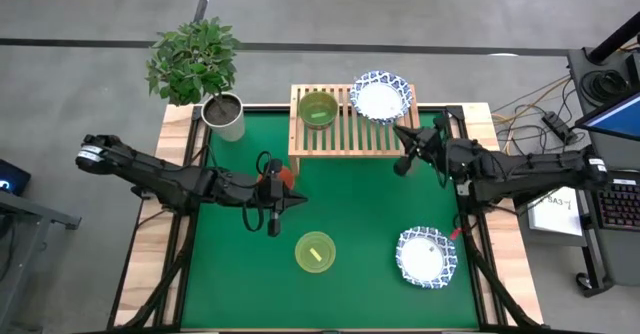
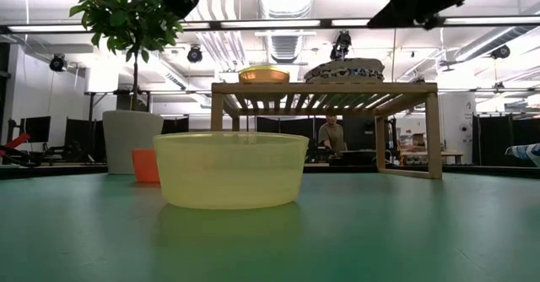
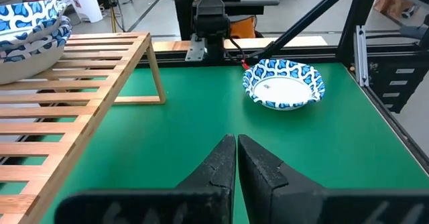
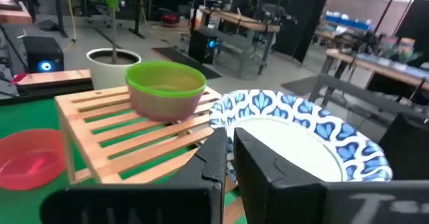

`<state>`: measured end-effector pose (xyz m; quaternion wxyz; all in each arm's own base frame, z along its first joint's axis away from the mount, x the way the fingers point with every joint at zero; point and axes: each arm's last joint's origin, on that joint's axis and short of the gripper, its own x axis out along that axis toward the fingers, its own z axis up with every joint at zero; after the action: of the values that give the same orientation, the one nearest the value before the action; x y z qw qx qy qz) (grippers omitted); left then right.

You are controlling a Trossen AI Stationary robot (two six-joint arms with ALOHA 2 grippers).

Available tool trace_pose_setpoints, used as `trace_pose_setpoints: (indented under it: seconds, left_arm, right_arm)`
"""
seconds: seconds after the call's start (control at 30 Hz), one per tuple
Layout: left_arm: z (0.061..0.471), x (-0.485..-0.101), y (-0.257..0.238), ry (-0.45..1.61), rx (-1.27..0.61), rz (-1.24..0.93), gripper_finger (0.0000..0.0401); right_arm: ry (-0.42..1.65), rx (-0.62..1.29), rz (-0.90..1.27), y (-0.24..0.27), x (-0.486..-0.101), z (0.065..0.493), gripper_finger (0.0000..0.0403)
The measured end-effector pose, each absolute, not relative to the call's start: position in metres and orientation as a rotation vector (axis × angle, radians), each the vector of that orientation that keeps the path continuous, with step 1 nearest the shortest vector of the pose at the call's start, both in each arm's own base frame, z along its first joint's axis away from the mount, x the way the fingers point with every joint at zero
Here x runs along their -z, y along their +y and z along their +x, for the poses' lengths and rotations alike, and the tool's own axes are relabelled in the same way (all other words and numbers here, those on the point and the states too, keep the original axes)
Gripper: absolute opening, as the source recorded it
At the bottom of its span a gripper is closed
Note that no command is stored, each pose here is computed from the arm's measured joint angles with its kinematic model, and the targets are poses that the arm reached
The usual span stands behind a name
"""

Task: Place and stack bowls onto a shelf
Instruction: Stack the orange bowl on top of the green bowl on the shelf

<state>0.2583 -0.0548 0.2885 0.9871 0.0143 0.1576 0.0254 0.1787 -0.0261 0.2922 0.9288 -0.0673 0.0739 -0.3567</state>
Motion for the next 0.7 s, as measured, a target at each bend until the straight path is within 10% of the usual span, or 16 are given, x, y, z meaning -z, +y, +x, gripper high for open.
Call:
trace_pose_setpoints:
  seconds: [0.7]
  left_arm:
    - [0.257,-0.284,-0.054,0.363,-0.080,-0.108,0.0000]
  right_arm:
    - [0.247,0.824,-0.059,-0.067,-0.273,0.189,0.0017]
